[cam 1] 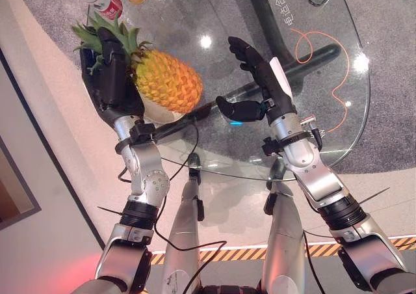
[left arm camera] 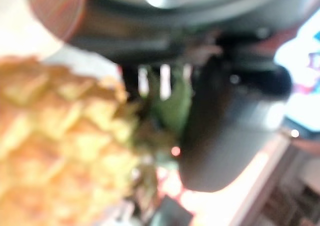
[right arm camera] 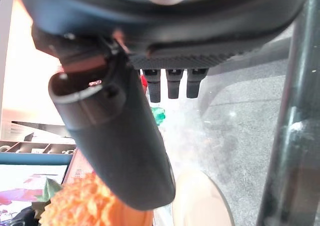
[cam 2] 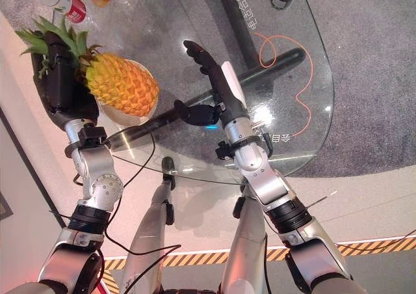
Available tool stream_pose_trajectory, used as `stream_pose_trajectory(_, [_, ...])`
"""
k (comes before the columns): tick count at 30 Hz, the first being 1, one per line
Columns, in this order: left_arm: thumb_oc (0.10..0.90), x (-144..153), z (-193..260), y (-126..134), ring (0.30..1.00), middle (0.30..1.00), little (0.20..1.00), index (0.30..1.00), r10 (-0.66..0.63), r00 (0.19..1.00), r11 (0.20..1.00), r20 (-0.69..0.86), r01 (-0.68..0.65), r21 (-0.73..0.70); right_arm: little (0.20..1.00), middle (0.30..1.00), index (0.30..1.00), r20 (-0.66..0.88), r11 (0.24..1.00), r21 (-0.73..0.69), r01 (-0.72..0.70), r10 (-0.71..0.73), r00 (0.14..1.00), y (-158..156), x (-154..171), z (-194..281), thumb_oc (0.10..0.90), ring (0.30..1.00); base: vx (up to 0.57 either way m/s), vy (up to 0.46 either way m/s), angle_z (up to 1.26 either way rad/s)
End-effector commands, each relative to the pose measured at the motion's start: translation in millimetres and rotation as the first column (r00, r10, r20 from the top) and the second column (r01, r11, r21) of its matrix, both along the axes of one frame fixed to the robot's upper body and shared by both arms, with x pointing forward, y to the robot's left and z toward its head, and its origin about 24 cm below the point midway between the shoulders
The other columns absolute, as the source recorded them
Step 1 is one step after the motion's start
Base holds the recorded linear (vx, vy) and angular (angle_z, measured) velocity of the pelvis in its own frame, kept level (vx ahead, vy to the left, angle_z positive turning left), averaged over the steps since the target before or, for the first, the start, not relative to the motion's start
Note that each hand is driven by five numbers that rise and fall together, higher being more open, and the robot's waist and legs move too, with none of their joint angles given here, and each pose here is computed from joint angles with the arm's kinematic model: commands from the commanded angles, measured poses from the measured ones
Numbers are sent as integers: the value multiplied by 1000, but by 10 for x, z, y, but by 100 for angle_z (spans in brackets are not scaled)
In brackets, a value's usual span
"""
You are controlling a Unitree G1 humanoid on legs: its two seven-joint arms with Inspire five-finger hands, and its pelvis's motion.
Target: Pick up the fruit to the plate
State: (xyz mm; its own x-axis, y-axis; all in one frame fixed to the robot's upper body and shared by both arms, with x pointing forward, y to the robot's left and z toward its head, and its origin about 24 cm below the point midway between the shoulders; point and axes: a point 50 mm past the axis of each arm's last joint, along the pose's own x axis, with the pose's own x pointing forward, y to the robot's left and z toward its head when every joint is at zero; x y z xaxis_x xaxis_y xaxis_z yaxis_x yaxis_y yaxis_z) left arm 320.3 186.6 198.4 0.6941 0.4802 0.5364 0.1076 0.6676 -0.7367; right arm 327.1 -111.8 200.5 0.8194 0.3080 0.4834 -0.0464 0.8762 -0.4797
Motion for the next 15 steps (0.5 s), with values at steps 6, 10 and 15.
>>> stream_pose_trajectory(6, [100,-340,787,183,300,300,200,300,380,859,909,344,-416,32,900,900,900,206,986,164,-6,-28,978,-7,-77,419,800,900,0,0,0])
stream_pose_trajectory(10, [100,-361,828,206,300,300,200,300,515,784,833,348,-553,13,900,900,900,201,972,222,77,-123,972,-171,-36,381,800,900,-8,6,0])
stream_pose_trajectory(15, [100,-373,826,233,300,300,200,300,589,730,780,346,-626,-8,900,900,900,155,940,303,158,-212,965,-371,-8,261,800,900,0,0,0])
